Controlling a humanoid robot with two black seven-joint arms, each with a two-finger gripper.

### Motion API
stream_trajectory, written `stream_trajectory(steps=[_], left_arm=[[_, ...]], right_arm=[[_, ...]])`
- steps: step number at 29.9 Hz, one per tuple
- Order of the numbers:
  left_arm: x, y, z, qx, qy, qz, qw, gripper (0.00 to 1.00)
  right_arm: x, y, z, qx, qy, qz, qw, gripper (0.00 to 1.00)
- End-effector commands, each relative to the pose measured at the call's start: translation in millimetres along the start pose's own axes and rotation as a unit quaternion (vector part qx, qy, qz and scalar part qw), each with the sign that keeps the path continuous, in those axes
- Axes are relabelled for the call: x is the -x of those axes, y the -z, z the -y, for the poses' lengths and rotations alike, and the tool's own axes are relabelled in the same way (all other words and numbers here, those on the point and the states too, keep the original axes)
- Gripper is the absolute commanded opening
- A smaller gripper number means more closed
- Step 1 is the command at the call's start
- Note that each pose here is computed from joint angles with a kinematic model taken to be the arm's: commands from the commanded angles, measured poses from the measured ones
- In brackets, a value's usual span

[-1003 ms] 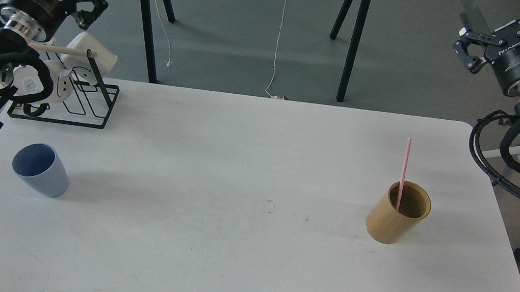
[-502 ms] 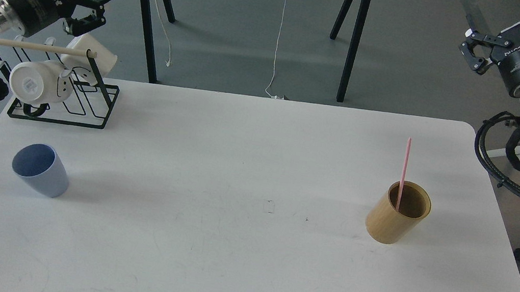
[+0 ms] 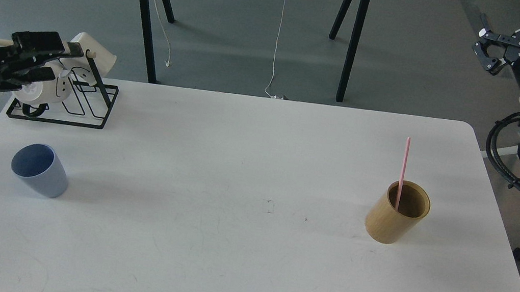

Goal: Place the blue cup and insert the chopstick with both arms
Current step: 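Lower the left gripper beside the blue cup and close on it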

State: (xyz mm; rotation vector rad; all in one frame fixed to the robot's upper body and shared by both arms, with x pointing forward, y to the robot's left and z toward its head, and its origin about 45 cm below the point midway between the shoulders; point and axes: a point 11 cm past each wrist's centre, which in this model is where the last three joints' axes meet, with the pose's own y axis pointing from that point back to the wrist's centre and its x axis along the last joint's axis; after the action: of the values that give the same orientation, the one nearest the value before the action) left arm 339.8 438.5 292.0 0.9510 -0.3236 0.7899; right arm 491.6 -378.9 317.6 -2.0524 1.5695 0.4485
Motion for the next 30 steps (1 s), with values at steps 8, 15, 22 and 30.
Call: stream_trajectory(steps=[8,15,22,30], left_arm=[[31.4,59.1,-15.2,-0.095,0.022,0.148,0.984,0.96],[56.5,88.5,-15.1,-0.121,0.050,0.239,0.962,0.91],[63.4,121.9,3.2,-0.133,0.046,0.286,0.948,0.78],[77.6,125.5,14.2,-0.115,0.059,0.277,0.952,0.73]], right_arm=[[-0.3,-1.4,-0.4,0.002,0.000,-0.001,1.000,1.00],[-0.2,0.1,-0.1,0.001,0.000,-0.001,1.000,1.00],[-2.8,9.6,-0.7,-0.006,-0.003,-0.007,1.000,1.00],[-1.7,21.4,0.8,-0.014,-0.001,-0.014,1.000,1.00]])
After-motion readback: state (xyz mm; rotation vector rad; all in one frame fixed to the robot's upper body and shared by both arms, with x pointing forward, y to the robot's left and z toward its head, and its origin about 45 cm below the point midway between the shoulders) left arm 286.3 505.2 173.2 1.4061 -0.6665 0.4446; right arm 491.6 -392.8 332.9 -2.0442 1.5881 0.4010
